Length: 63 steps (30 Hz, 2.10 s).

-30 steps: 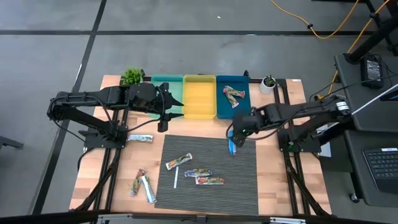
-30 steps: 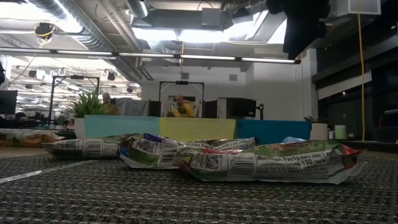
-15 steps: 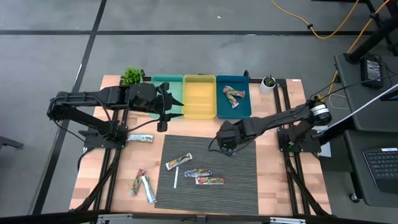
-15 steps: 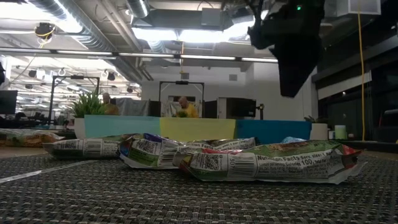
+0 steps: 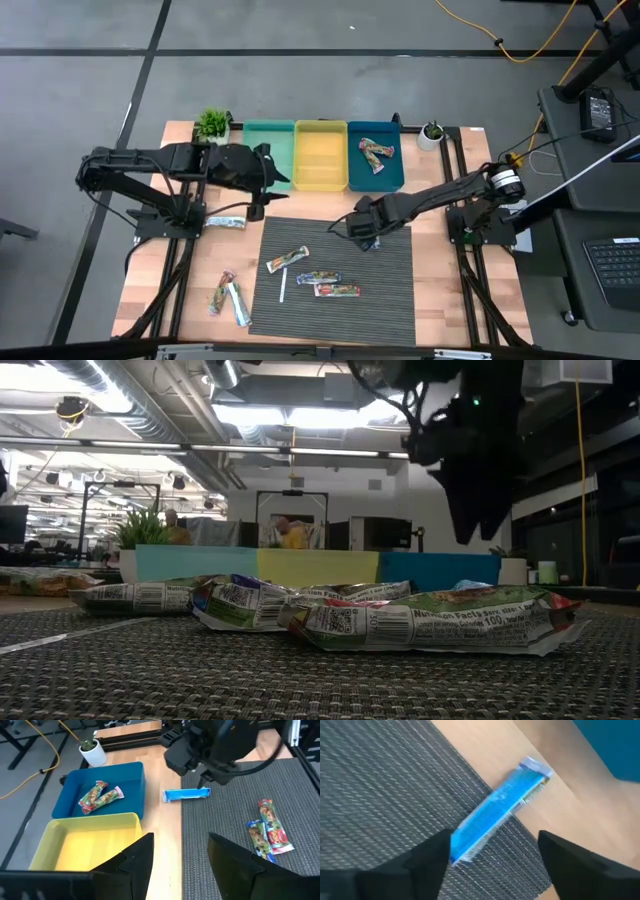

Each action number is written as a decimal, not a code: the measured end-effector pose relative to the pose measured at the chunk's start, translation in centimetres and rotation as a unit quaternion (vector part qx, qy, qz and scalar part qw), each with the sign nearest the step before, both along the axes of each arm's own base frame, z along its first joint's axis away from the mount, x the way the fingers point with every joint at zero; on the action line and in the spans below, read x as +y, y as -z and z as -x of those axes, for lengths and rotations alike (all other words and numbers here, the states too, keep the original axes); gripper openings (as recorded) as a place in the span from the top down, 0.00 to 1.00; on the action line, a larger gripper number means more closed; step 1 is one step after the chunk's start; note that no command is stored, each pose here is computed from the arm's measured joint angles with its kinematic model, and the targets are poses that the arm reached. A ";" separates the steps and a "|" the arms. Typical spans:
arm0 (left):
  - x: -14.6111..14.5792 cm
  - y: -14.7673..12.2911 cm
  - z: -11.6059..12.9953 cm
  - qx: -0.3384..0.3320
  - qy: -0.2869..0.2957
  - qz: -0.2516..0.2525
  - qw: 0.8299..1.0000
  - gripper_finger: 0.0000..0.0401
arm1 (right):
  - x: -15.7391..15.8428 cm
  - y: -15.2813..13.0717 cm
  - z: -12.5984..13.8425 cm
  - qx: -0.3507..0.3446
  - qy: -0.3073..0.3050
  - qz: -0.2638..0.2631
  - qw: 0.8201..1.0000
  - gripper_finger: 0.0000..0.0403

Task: Pick and place Granola Bars by type
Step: Put the blue granola bar into the yellow bin

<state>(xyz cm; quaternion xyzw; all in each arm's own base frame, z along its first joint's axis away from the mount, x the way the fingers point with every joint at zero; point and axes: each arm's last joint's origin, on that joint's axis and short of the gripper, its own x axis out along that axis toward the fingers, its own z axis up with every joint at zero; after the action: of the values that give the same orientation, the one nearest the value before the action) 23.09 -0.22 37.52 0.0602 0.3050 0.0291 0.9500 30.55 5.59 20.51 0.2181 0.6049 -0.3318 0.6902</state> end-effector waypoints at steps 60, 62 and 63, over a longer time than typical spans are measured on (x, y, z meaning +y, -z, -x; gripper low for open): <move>-0.6 0.0 0.0 -0.002 -0.023 -0.018 1.000 0.56 | 3.8 -5.1 6.2 -0.279 -0.140 -0.030 0.949 0.82; -0.6 0.0 0.0 -0.002 -0.023 -0.018 1.000 0.56 | 4.6 -6.7 6.9 -0.326 -0.182 -0.032 0.927 0.82; -0.6 0.0 0.0 -0.002 -0.023 -0.018 1.000 0.56 | 5.0 -7.5 7.2 -0.352 -0.204 -0.034 0.913 0.82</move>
<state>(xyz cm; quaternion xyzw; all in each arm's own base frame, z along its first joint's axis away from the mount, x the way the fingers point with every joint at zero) 23.05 -0.80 37.52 0.0699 0.3040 0.0561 0.9484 23.39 10.56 28.01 0.2160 0.3647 -0.0651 0.9034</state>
